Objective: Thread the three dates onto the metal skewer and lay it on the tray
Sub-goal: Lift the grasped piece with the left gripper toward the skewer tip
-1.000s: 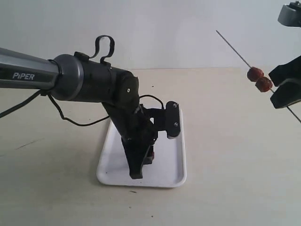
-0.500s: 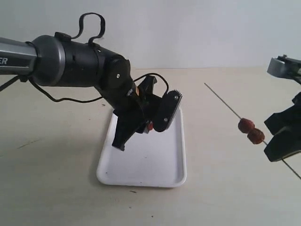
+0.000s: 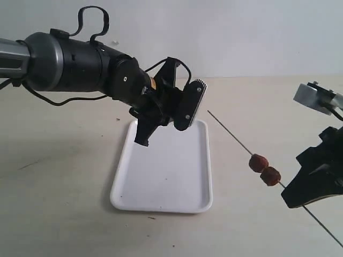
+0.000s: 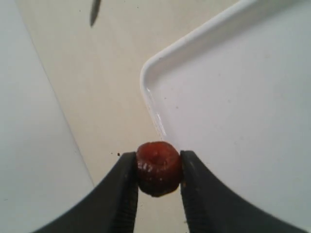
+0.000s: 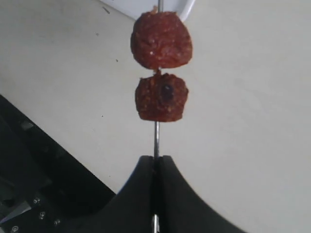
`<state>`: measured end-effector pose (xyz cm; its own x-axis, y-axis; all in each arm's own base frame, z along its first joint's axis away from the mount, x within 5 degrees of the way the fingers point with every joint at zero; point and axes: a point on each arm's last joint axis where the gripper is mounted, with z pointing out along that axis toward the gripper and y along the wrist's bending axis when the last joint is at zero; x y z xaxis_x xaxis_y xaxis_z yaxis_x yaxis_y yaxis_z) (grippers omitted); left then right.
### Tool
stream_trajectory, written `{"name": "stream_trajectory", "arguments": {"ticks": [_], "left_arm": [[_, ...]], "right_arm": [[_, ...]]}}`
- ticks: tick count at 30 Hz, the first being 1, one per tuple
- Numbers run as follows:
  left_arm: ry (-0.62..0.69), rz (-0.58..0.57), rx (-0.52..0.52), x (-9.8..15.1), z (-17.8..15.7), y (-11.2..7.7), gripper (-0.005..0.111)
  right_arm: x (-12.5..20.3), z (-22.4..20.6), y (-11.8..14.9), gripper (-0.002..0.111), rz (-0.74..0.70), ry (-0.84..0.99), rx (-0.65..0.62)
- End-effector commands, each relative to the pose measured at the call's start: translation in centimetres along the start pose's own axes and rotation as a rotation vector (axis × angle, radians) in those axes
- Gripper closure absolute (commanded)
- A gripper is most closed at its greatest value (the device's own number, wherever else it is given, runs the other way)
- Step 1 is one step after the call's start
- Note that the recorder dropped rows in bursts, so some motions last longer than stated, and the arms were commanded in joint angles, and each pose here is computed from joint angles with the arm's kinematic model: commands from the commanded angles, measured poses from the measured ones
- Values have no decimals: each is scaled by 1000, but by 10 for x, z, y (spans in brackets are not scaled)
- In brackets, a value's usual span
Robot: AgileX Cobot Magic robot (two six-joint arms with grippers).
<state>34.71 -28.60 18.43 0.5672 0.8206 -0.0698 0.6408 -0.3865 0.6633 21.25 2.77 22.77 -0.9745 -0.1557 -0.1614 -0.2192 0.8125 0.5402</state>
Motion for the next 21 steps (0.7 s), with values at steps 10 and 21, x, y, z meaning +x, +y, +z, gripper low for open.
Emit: {"name": "stream_trajectory", "arguments": {"ticks": [10,21], "left_arm": [[-41,-14,-73,-11,-4,7,76],[-51,-25,-30,-13,-4,3,76]], "right_arm": [[1,3,9,108,-64,21,-42],[0,5,9,108,-79,16,-20]]}}
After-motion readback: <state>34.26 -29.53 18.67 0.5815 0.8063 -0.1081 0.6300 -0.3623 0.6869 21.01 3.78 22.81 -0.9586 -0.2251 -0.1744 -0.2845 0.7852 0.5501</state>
